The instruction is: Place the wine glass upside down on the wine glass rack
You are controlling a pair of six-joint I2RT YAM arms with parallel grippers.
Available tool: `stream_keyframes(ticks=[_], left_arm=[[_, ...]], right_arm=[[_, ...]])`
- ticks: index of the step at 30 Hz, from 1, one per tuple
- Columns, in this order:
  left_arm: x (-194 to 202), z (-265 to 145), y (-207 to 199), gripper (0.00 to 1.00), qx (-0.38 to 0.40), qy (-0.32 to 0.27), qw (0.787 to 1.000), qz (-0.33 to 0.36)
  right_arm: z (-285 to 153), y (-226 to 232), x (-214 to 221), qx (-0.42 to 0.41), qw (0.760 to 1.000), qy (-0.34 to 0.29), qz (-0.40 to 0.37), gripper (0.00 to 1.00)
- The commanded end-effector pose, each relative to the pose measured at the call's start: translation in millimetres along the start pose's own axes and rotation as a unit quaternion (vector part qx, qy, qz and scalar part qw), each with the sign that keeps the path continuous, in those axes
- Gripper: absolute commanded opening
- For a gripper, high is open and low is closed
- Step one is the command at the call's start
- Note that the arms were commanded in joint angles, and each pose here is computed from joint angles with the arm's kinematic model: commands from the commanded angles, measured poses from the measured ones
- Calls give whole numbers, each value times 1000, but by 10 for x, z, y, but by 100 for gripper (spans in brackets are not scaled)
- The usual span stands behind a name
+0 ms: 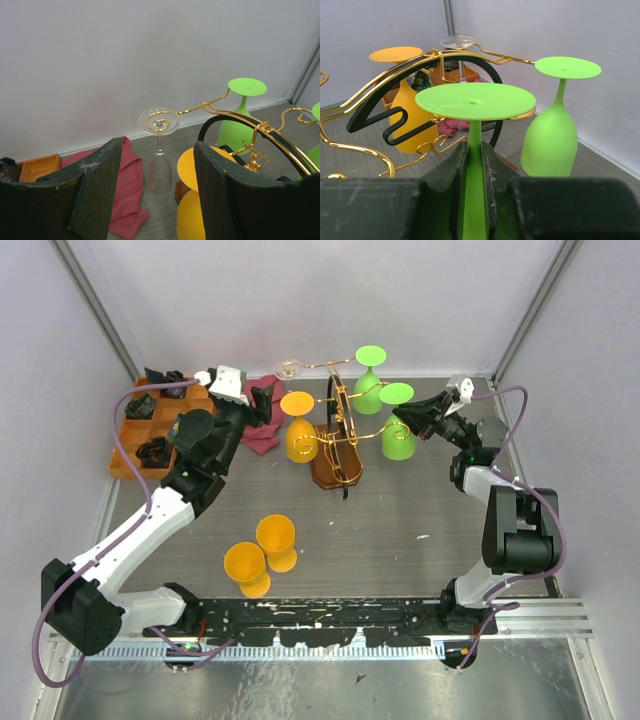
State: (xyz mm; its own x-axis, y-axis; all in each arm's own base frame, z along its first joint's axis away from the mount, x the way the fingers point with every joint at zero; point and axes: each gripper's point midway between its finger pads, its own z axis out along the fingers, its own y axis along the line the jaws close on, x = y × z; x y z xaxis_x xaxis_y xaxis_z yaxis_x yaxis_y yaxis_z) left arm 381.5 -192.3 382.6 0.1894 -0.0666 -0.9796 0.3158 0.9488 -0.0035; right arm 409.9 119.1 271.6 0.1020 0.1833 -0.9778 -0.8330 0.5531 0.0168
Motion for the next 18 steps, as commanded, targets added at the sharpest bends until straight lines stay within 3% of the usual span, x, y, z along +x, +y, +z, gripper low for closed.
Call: stream_keyframes(ticks=[1, 18], left_arm=[[-152, 63, 30, 66, -7, -20, 1000, 1], [-118, 105, 54, 66, -13, -16, 1000, 20]], right_arm=[[121, 3, -227, -24, 999, -25, -42, 1], [534, -25, -56, -63, 997, -43, -7, 1]])
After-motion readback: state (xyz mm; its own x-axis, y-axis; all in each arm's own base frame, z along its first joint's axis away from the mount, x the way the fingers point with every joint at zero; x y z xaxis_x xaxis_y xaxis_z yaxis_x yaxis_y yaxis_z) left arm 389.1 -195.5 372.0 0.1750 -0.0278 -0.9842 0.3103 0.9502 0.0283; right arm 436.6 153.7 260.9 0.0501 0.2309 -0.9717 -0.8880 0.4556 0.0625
